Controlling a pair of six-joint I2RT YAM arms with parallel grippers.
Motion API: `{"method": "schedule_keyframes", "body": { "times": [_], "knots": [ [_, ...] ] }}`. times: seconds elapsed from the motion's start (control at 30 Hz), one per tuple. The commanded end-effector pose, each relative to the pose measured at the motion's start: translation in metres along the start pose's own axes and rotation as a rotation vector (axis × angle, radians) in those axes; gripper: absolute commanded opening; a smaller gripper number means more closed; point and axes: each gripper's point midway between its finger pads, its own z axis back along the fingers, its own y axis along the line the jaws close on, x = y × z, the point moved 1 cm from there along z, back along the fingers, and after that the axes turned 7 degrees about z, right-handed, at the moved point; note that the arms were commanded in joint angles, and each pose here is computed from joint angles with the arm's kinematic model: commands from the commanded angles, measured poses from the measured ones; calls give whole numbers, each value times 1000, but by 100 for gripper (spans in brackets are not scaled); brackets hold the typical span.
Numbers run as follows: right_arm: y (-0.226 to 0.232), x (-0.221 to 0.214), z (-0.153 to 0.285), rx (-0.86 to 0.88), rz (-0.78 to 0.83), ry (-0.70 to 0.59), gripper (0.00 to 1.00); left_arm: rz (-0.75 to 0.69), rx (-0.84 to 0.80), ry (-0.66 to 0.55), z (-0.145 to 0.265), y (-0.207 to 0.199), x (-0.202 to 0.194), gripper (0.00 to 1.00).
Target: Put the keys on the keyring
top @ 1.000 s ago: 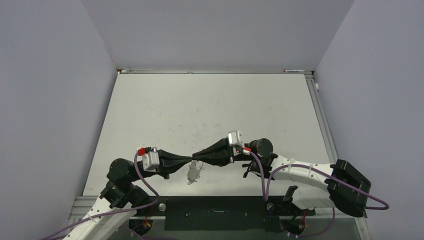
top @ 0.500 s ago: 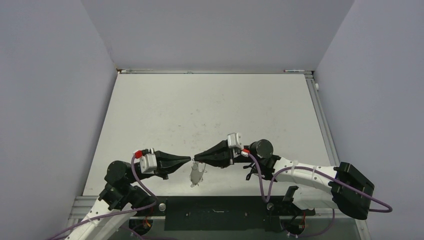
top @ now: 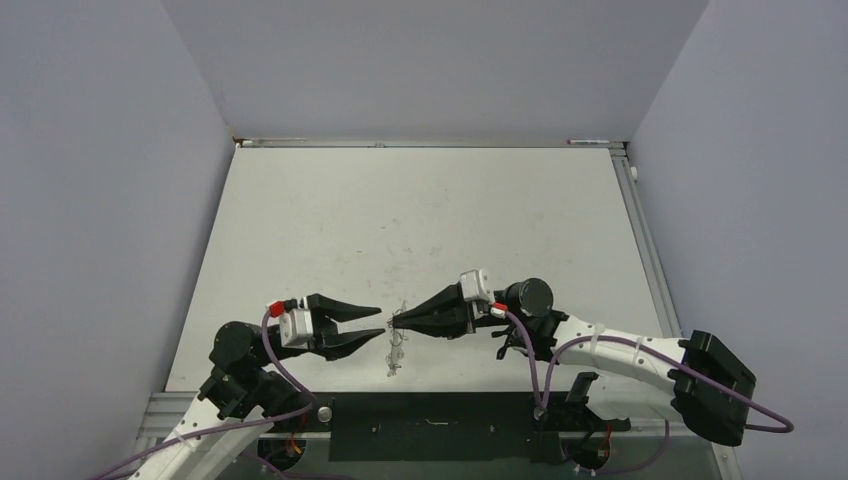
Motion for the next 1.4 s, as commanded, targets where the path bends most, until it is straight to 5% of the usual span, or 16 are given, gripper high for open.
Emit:
{"method": "schedule_keyframes", "body": {
  "times": [0.0, 0.47, 1.37],
  "knots": [
    [10, 47, -9, 132, 78, -129, 5, 11, -83, -20, -4, -12, 4, 39],
    [-14, 65, -22, 16, 42, -266, 5, -4, -81, -52, 0, -14, 9, 53],
    [-8, 50, -33, 26, 0, -251, 5, -40, -18, -62, 2, -6, 14, 17]
  ]
}}
